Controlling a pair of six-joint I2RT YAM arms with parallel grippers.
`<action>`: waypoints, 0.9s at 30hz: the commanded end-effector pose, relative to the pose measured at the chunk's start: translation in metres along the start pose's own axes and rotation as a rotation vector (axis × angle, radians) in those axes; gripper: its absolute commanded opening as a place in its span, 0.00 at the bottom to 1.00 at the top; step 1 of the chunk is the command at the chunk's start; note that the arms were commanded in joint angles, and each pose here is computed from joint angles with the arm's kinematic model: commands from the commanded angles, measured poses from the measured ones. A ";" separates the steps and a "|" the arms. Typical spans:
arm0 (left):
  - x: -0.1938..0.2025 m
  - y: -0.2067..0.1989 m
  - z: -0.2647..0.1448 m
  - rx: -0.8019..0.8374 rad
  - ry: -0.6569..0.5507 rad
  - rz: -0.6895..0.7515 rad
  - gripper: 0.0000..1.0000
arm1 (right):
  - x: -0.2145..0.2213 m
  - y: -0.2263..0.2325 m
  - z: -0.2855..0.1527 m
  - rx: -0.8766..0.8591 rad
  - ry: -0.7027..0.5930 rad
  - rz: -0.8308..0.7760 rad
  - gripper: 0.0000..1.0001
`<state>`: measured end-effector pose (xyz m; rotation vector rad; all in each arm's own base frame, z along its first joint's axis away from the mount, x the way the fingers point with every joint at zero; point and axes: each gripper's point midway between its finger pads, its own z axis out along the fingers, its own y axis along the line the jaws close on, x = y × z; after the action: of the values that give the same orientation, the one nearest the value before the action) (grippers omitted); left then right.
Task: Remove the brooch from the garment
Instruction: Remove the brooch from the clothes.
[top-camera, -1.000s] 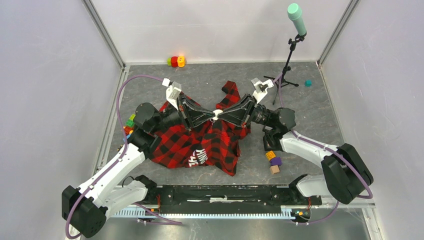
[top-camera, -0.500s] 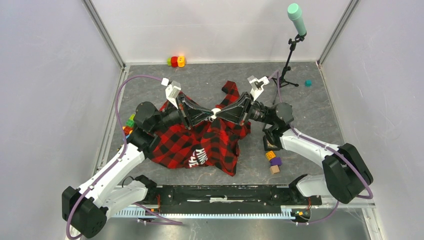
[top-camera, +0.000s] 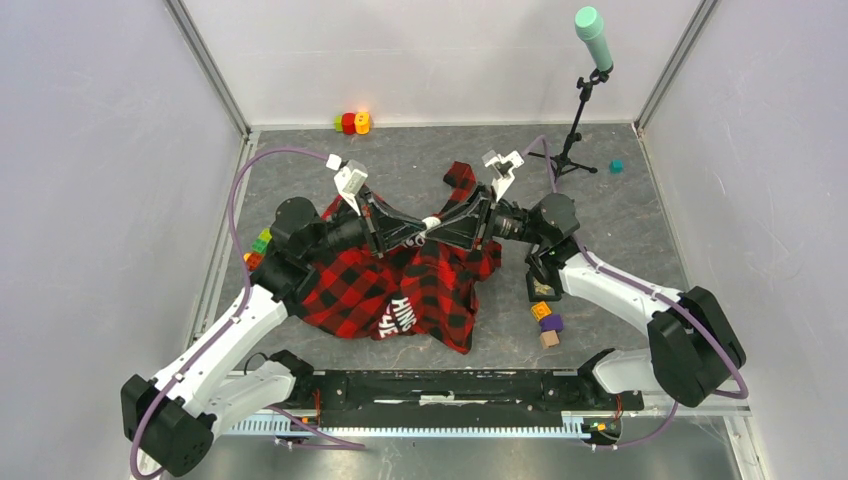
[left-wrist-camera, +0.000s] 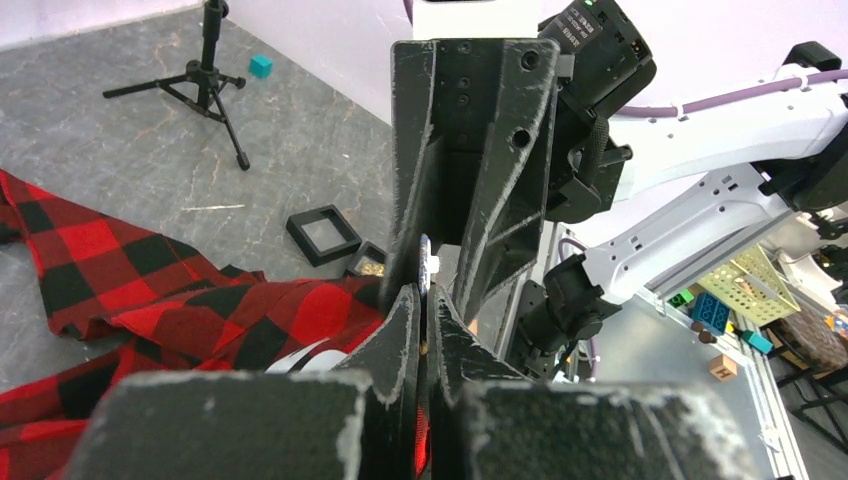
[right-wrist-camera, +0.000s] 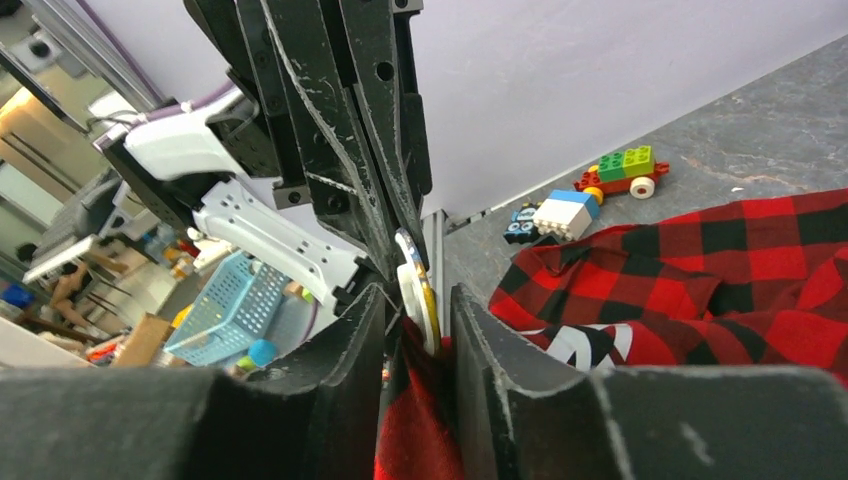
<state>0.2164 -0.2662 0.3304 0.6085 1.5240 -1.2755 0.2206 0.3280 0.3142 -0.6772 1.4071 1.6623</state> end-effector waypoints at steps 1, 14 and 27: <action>-0.016 0.004 -0.001 -0.091 -0.019 0.062 0.02 | 0.001 0.009 0.001 -0.021 0.012 -0.069 0.42; -0.027 0.019 -0.016 -0.245 0.022 0.116 0.02 | 0.044 -0.040 -0.017 0.169 0.177 -0.168 0.42; 0.023 0.049 -0.035 -0.361 0.336 0.148 0.02 | -0.021 -0.051 -0.006 0.232 0.055 -0.184 0.00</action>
<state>0.2355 -0.2400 0.3015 0.6152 1.8053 -0.9376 0.2505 0.3221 0.2569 -0.7656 1.6163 1.3506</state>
